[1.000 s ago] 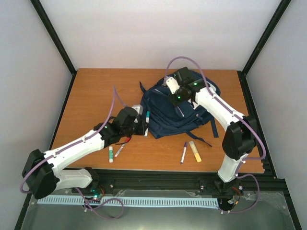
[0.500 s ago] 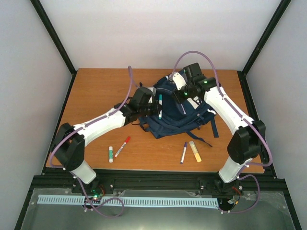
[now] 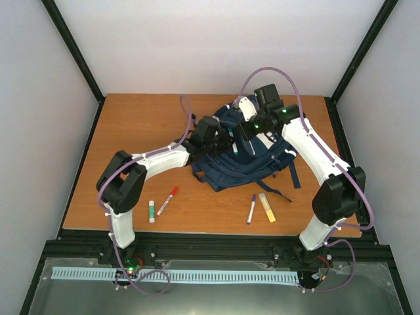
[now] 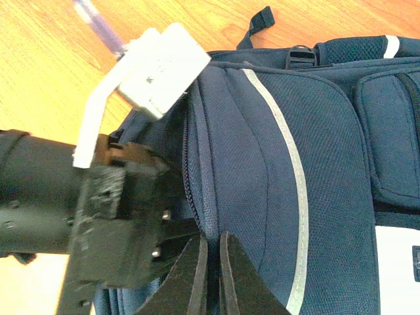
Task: Pack the student bag
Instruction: Place the stationery in the student bag.
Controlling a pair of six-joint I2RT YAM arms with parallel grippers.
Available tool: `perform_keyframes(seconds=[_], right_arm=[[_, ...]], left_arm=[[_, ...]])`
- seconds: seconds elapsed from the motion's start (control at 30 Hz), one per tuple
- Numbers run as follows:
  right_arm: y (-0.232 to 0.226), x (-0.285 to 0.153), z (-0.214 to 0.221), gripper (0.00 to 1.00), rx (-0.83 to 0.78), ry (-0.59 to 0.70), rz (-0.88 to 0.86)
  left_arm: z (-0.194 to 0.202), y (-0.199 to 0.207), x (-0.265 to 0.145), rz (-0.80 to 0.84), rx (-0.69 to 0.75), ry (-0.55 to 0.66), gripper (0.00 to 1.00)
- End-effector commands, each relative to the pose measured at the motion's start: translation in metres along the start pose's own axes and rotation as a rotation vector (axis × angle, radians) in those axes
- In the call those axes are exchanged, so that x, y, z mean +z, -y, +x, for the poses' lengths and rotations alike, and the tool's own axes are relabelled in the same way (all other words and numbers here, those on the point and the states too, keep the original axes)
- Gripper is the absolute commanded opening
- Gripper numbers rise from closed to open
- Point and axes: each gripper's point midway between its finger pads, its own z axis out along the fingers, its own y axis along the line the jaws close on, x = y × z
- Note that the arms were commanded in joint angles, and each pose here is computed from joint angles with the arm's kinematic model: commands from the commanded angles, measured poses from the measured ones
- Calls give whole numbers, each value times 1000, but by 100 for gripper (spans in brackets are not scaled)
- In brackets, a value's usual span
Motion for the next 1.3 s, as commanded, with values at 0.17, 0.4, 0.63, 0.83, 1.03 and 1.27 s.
perform_keyframes(seconds=[0.17, 0.4, 0.63, 0.83, 1.03, 1.27], right_arm=[[-8, -26, -33, 3, -20, 134, -40], [-6, -23, -30, 3, -15, 134, -56], [0, -15, -22, 3, -12, 124, -52], [11, -13, -15, 3, 3, 131, -45], [20, -13, -6, 3, 15, 138, -42], [18, -15, 2, 3, -8, 139, -34]], left_arm=[[-37, 39, 21, 134, -196, 91, 7], [-32, 38, 53, 132, -268, 29, 10], [-33, 43, 45, 101, -210, 29, 39], [-27, 44, 6, 86, -133, 47, 48], [-18, 42, -52, 26, 35, 75, 51], [30, 27, -90, -70, 218, -1, 51]])
